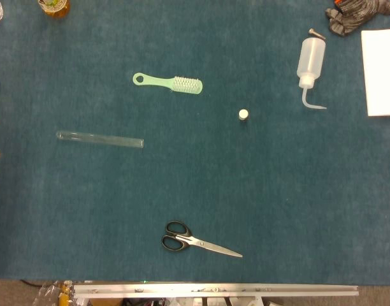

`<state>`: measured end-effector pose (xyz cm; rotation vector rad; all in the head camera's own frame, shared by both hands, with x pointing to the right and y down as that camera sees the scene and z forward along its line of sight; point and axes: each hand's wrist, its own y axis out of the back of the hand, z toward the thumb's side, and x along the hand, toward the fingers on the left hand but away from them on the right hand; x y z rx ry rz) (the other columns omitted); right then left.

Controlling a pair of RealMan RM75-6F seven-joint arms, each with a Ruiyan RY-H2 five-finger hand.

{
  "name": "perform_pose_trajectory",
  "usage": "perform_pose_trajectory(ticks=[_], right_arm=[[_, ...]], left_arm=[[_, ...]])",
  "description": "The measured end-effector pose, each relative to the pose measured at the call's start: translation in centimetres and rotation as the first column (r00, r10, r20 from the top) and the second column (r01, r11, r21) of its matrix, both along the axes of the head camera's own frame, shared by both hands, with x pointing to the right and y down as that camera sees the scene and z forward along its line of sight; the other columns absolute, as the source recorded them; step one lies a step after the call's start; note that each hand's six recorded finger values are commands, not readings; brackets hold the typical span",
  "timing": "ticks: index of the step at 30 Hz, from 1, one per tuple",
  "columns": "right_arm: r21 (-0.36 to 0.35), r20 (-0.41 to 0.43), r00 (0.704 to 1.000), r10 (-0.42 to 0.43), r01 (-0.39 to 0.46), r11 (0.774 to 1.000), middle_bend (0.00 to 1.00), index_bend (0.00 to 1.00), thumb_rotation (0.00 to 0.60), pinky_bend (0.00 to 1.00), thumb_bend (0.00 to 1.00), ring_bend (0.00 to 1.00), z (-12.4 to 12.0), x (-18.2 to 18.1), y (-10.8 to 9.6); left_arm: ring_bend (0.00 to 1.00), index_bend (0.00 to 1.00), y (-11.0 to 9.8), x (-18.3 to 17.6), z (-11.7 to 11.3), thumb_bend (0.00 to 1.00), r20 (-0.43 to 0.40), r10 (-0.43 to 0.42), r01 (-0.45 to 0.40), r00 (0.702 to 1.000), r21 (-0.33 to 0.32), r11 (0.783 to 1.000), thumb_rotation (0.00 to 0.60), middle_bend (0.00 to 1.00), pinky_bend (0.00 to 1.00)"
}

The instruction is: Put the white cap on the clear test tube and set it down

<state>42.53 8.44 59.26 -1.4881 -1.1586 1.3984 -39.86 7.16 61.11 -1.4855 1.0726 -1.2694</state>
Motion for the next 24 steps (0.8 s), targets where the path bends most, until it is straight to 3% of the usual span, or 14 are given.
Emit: perform_pose_trajectory(ticks=[15,24], right_arm=[[-0.074,0.116,0.987,-0.113,0.122,0.99,0.34,0.48,0.6,0.35,0.3,0.21,1.8,-5.1,-4.5],[-0.052,0.225,0.964,-0.144,0.16,0.986,0.34,0.48,0.6,0.35,0.29,0.21,1.2,-9.7,-7.3]], left_arm=[[0.09,0.39,-2.5,3.3,2.0,0.25,0.008,0.123,-0.121,0.992,-0.133,0.984,0.597,0.18,0.18],[0.09,0.4,-3.3,5.6,3.7,0.2,0.004,0.159,-0.155,0.987,-0.203,0.967,0.473,0.17,0.18]])
